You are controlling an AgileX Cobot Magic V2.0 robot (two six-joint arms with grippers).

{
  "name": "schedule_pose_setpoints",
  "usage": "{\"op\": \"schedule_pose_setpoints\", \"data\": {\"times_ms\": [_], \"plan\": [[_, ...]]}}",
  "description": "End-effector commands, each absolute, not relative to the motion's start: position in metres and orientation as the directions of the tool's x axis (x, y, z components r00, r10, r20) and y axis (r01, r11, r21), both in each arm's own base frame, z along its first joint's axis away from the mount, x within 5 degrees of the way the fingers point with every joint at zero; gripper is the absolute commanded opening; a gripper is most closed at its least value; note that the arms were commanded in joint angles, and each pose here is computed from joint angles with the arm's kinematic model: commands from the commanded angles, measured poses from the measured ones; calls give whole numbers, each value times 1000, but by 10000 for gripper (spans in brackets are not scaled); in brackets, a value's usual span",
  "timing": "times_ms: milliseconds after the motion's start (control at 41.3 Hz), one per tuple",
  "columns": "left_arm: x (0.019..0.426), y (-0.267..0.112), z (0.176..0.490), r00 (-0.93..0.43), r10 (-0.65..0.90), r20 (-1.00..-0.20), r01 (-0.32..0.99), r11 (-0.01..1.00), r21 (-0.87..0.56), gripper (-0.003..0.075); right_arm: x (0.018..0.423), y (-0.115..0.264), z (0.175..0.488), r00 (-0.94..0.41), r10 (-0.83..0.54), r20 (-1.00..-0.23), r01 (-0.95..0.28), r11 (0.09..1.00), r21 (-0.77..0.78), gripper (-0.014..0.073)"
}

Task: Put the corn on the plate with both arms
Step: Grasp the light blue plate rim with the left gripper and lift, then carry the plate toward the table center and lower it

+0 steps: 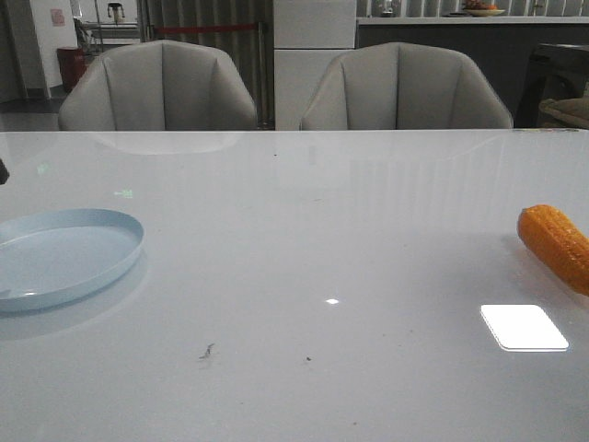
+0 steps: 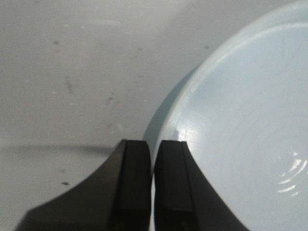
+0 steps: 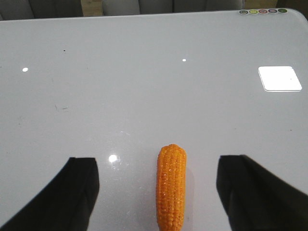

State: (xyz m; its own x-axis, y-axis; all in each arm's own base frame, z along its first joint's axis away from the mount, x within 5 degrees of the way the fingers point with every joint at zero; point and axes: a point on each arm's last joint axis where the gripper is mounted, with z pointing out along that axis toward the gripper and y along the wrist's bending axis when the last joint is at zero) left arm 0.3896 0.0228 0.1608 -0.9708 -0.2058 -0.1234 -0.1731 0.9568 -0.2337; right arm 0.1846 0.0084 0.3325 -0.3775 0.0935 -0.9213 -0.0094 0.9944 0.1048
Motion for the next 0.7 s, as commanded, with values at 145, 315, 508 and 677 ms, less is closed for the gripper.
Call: {"op": "schedule_pose_setpoints", "data": {"times_ms": [145, 315, 508, 677], "plan": [[412, -29, 232, -956, -96, -278, 25, 915, -404, 92, 187, 8, 352, -269, 90, -959, -20, 995, 99, 606], [418, -72, 266, -939, -6, -345, 158, 881, -446, 92, 187, 8, 352, -269, 90, -959, -20, 995, 99, 606], [408, -127, 279, -922, 128, -365, 294, 845, -447, 92, 187, 8, 352, -269, 90, -959, -20, 995, 99, 606], [394, -177, 270, -903, 232, -362, 386, 808, -445, 92, 187, 8, 352, -269, 90, -959, -20, 995, 99, 606]]}}
